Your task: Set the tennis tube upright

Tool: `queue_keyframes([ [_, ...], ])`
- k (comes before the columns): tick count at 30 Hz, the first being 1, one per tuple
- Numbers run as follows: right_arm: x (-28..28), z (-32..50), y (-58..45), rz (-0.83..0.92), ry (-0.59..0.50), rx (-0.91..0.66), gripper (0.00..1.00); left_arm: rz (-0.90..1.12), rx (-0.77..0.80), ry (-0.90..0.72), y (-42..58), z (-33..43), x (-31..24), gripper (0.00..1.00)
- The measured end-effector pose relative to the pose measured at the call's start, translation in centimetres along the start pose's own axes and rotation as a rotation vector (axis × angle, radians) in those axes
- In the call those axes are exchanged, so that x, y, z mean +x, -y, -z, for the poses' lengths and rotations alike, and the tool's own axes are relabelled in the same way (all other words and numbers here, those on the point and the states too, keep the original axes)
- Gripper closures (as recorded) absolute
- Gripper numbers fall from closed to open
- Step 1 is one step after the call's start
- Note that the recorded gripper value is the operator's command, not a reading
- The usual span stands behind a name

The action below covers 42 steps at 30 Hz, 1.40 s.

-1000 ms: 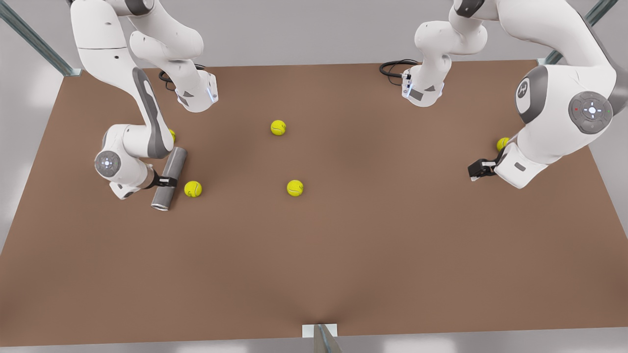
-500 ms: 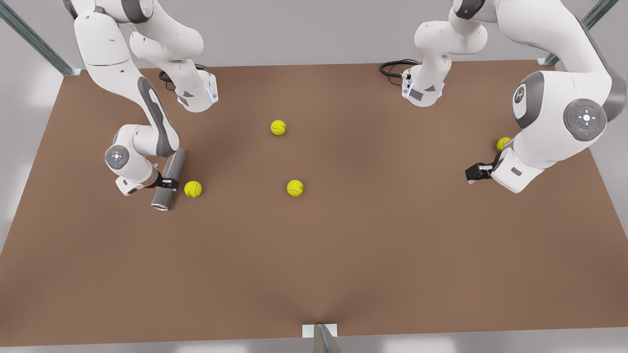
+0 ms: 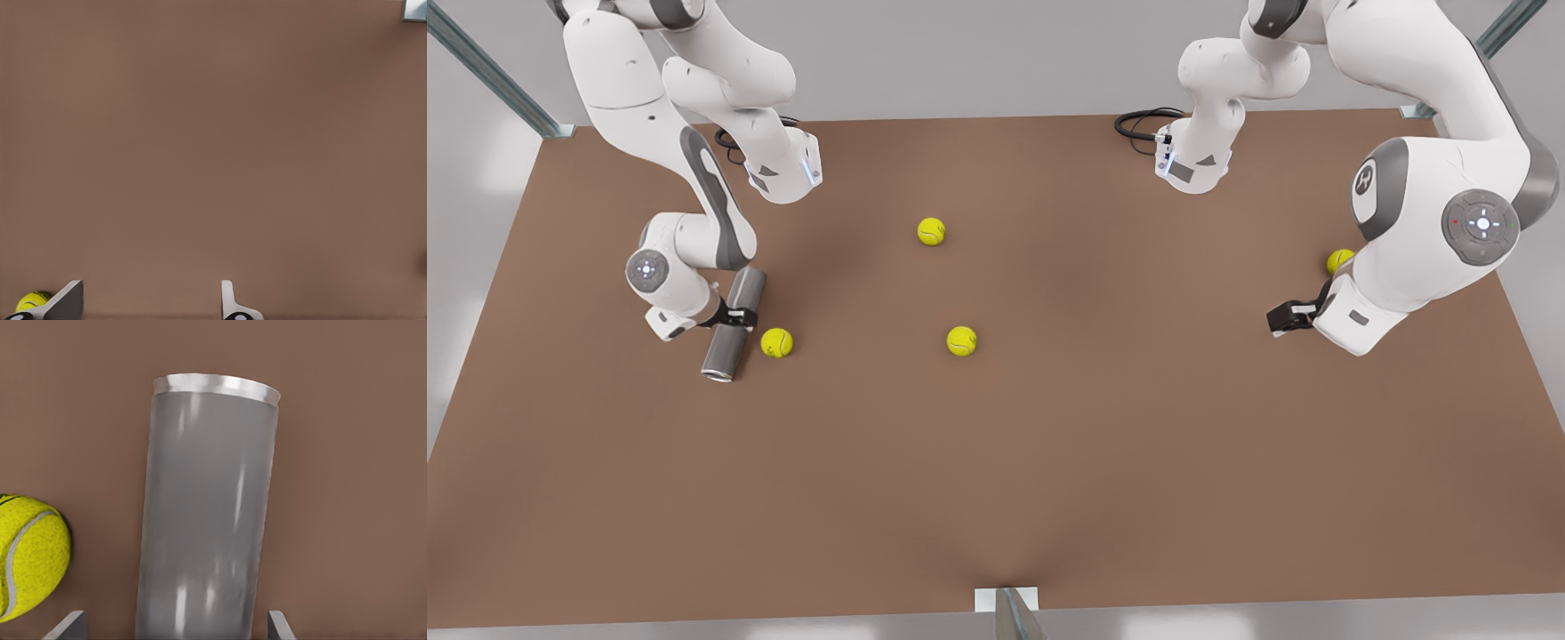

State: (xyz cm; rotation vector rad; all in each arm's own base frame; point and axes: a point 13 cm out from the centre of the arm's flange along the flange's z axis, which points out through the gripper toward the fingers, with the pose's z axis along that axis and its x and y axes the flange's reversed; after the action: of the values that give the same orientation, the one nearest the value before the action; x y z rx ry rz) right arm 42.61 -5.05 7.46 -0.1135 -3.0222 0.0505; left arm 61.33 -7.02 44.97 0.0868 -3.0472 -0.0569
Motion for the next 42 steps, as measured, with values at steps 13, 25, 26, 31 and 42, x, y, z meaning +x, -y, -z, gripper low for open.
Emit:
queue_keyframes([
  [13,1.4,-3.6,0.7,0.012,-0.07,0.006,0.0,0.004,0.0,-0.002,0.1,-0.3,-0.2,0.0],
  [25,1.5,-4.2,0.7,0.024,-0.085,0.008,0.14,0.004,0.001,-0.002,0.2,-0.4,-0.2,0.0],
  [26,1.4,-4.2,0.7,0.025,-0.084,0.008,0.17,0.004,0.001,-0.003,0.2,-0.4,-0.2,0.0],
  [31,1.3,-4.1,0.7,0.029,-0.086,0.007,0.22,0.004,0.0,-0.003,0.3,-0.4,-0.2,0.0],
  [42,0.4,-1.7,0.8,0.039,-0.08,0.002,0.22,0.005,0.0,-0.002,0.3,-0.3,-0.2,0.0],
])
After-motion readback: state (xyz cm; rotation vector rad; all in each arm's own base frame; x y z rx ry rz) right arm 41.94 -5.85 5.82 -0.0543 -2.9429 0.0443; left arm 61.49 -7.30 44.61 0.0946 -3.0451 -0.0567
